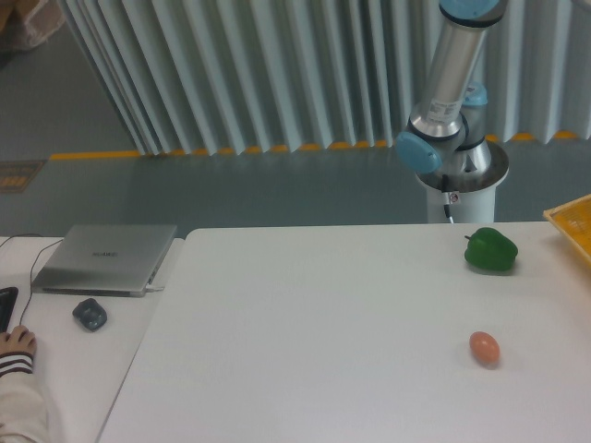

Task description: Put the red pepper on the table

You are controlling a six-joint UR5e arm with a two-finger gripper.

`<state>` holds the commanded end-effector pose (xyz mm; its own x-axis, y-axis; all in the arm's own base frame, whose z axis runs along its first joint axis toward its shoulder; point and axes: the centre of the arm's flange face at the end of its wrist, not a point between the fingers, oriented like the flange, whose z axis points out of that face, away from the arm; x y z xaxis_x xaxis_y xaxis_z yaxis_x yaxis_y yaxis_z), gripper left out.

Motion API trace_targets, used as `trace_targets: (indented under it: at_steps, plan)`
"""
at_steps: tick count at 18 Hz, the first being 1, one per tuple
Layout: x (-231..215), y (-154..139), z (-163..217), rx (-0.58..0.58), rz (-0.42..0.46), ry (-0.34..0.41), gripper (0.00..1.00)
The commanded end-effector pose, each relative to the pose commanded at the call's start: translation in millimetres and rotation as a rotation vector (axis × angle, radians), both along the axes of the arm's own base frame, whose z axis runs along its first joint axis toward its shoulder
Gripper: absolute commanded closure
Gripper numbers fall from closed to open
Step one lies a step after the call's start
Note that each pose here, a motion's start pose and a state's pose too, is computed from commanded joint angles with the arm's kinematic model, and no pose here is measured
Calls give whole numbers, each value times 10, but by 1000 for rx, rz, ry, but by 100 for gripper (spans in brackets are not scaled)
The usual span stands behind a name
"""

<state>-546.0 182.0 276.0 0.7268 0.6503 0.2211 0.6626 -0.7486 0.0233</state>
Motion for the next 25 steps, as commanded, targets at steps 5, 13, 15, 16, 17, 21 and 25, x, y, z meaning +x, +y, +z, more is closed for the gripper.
trace_targets:
  at_steps: [5, 13, 15, 16, 17, 21, 25]
  plan:
    - [-38, -155, 45, 1, 6, -3, 0]
    - [-19, -154, 29, 9, -34, -12, 29]
    - [-55, -201, 39, 12, -24, -9, 37]
    - [-71, -235, 37, 13, -19, -8, 39]
    - [-74, -243, 37, 13, -19, -8, 41]
    - [-114, -233, 185, 14, -19, -14, 42]
    - [-112, -122, 811, 12, -39, -25, 42]
